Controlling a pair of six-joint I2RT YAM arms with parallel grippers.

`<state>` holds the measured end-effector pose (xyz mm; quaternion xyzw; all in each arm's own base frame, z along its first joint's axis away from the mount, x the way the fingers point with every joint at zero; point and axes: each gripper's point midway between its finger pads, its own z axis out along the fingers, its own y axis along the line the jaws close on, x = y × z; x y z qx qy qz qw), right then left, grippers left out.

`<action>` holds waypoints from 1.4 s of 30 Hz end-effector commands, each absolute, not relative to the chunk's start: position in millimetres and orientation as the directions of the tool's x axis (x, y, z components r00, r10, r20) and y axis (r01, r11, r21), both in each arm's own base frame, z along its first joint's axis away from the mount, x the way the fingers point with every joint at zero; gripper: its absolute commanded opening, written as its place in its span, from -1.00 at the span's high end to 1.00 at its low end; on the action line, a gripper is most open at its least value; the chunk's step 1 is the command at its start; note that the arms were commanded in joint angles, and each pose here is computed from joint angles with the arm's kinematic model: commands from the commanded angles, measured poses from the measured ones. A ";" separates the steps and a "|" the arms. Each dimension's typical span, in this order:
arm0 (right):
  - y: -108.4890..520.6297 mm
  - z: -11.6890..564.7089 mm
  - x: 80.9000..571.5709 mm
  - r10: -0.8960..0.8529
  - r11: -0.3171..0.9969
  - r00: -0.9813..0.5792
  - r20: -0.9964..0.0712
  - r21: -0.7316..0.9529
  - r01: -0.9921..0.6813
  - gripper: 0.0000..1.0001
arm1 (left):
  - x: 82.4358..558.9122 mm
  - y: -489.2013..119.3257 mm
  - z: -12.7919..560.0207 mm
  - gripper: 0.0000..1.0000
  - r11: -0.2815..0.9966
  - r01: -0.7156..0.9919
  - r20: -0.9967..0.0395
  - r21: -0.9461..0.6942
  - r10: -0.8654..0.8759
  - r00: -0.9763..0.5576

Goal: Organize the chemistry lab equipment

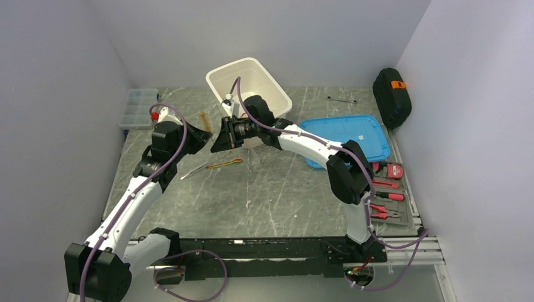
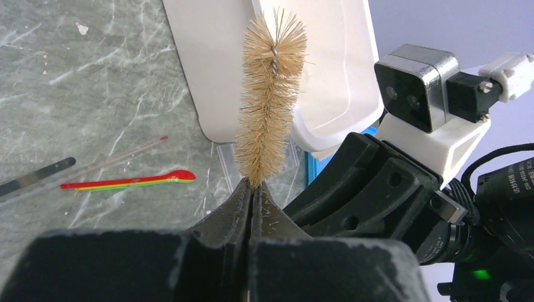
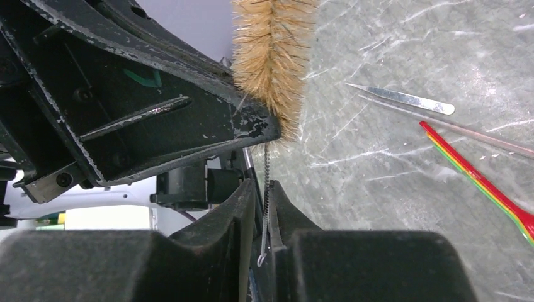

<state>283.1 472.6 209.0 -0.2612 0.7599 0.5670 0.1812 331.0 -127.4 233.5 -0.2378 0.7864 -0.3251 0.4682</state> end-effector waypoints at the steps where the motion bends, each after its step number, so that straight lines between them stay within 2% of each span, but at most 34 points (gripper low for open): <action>1: 482.1 236.7 288.8 -0.152 0.152 -0.769 -0.621 0.754 -0.639 0.75 | 330.0 -128.5 253.8 1.00 0.679 -0.003 -0.616 -0.735 -0.669 -0.415; 5: 482.0 234.7 293.4 -0.140 0.183 -0.770 -0.622 0.748 -0.638 1.00 | 328.8 -128.9 254.6 0.98 0.678 0.006 -0.619 -0.735 -0.668 -0.413; 7: 479.5 234.6 298.3 -0.125 0.219 -0.762 -0.636 0.731 -0.646 1.00 | 327.7 -131.0 257.0 0.93 0.677 0.023 -0.622 -0.736 -0.663 -0.417; 8: 477.7 237.2 299.9 -0.115 0.229 -0.751 -0.650 0.719 -0.657 1.00 | 326.9 -132.1 258.8 0.84 0.678 0.035 -0.627 -0.734 -0.657 -0.419; 9: 475.2 239.6 301.1 -0.105 0.240 -0.741 -0.664 0.706 -0.667 1.00 | 326.3 -132.9 261.1 0.67 0.683 0.048 -0.635 -0.729 -0.648 -0.421; 10: 472.4 244.2 302.4 -0.094 0.250 -0.722 -0.686 0.685 -0.684 1.00 | 325.3 -133.7 264.5 0.37 0.693 0.068 -0.651 -0.718 -0.633 -0.419; 12: 463.5 249.5 302.6 -0.092 0.284 -0.699 -0.709 0.654 -0.701 1.00 | 323.3 -134.1 270.3 -0.03 0.703 0.094 -0.670 -0.705 -0.616 -0.415; 13: 459.7 254.3 302.5 -0.090 0.296 -0.682 -0.726 0.635 -0.714 1.00 | 322.2 -133.7 272.0 -0.36 0.714 0.107 -0.684 -0.692 -0.602 -0.412; 14: 456.1 259.4 303.1 -0.087 0.309 -0.664 -0.743 0.613 -0.727 1.00 | 321.6 -133.0 276.0 -0.60 0.722 0.124 -0.700 -0.680 -0.591 -0.401; 16: 447.9 266.4 305.4 -0.089 0.345 -0.635 -0.768 0.574 -0.742 1.00 | 318.7 -133.3 285.4 -0.94 0.739 0.168 -0.734 -0.652 -0.561 -0.383; 24: 398.4 281.6 341.9 -0.065 0.518 -0.590 -0.805 0.478 -0.710 1.00 | 302.6 -103.0 310.6 -0.99 0.859 0.181 -0.868 -0.480 -0.433 -0.244; 30: 360.2 285.3 392.3 -0.059 0.622 -0.548 -0.835 0.398 -0.674 1.00 | 274.2 -78.1 340.8 -0.99 0.951 0.245 -0.983 -0.186 -0.181 -0.044; 35: 355.5 275.4 434.1 -0.136 0.679 -0.504 -0.853 0.290 -0.674 1.00 | 279.4 -54.1 299.2 -0.99 0.990 0.125 -0.985 -0.063 -0.041 -0.170; 38: 363.2 258.5 452.8 -0.194 0.686 -0.514 -0.836 0.259 -0.680 1.00 | 284.2 -57.0 277.5 -0.99 0.988 0.133 -0.971 -0.084 -0.051 -0.233; 42: 374.6 240.7 471.0 -0.217 0.688 -0.524 -0.824 0.252 -0.681 1.00 | 285.8 -60.0 274.7 -0.99 0.985 0.145 -0.968 -0.094 -0.056 -0.243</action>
